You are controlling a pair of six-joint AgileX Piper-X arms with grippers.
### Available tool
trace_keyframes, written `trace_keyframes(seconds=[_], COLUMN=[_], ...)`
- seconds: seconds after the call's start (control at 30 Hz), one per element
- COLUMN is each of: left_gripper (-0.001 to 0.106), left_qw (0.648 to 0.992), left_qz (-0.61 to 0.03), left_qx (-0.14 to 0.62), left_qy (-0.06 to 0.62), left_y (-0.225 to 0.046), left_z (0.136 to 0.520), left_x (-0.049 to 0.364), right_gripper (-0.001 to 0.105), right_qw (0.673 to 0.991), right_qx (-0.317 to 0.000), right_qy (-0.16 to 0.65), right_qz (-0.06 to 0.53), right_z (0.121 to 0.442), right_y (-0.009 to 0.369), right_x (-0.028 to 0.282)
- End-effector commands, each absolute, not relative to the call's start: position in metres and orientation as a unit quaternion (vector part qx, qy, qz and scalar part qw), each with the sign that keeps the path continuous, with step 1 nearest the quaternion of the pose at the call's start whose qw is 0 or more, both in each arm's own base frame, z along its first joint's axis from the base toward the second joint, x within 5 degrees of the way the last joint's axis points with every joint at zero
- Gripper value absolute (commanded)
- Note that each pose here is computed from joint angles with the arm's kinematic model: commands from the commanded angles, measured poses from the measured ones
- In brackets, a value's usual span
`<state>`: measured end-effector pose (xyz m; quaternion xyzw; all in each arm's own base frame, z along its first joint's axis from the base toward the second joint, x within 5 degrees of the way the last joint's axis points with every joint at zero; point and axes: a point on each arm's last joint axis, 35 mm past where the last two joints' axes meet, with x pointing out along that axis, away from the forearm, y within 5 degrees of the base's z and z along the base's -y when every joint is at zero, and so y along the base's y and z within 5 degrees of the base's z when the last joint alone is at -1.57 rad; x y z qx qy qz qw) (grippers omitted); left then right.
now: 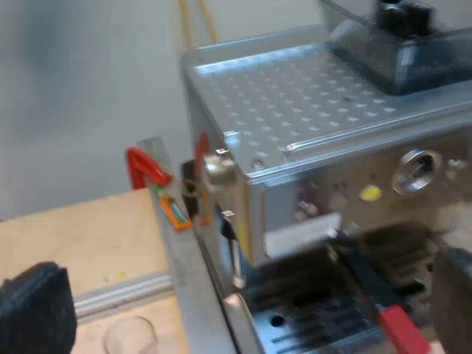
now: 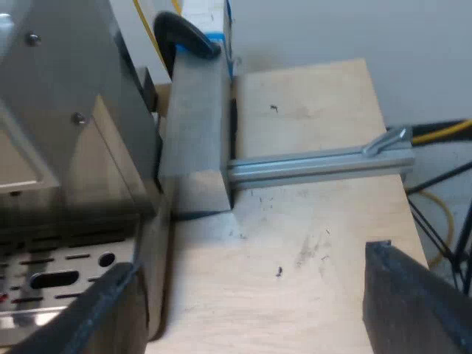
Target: Put the handle in the coffee machine
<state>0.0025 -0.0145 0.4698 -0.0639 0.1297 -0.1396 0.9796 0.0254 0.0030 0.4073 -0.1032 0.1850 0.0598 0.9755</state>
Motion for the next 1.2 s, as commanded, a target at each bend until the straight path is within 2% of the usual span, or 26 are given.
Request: trace_keyframes(seconds=[0.03,0.13,0.23,0.37,0.43,0.73,0.83,1.0,1.03,1.2], left_gripper=[0.105,0.105,0.105,0.105,0.105,0.105,0.105,0.105,0.105,0.105], left_qw=[0.977,0.976,0.974,0.973,0.974,0.978,0.972,0.963,0.956,0.950], left_qz=[-0.150,-0.155,-0.162,-0.176,-0.182,-0.187,-0.219,-0.240,-0.250,-0.252], left_qx=[-0.069,-0.055,-0.046,-0.018,0.000,0.022,0.027,0.037,0.039,0.032], left_qy=[0.136,0.146,0.150,0.145,0.136,0.094,0.085,0.114,0.151,0.179], left_y=[-0.015,-0.015,-0.016,-0.017,-0.017,-0.020,-0.020,-0.016,-0.014,-0.014], left_z=[0.467,0.462,0.458,0.452,0.448,0.423,0.412,0.398,0.386,0.375], left_x=[-0.004,-0.011,-0.022,-0.039,-0.052,-0.091,-0.107,-0.111,-0.102,-0.089], right_gripper=[0.063,0.063,0.063,0.063,0.063,0.063,0.063,0.063,0.063,0.063], right_qw=[0.981,0.987,0.989,0.983,0.980,0.977,0.977,0.977,0.977,0.978], right_qx=[-0.093,-0.075,-0.079,-0.076,-0.092,-0.115,-0.117,-0.117,-0.117,-0.114], right_qy=[0.159,0.127,0.111,0.156,0.165,0.163,0.162,0.160,0.160,0.160], right_qz=[0.060,0.058,0.053,0.053,0.070,0.076,0.076,0.076,0.076,0.075], right_z=[0.398,0.385,0.373,0.366,0.365,0.365,0.365,0.365,0.365,0.365], right_y=[0.004,0.006,0.006,0.007,0.007,0.008,0.008,0.008,0.008,0.008], right_x=[0.002,-0.021,-0.038,-0.046,-0.049,-0.048,-0.048,-0.048,-0.048,-0.048])
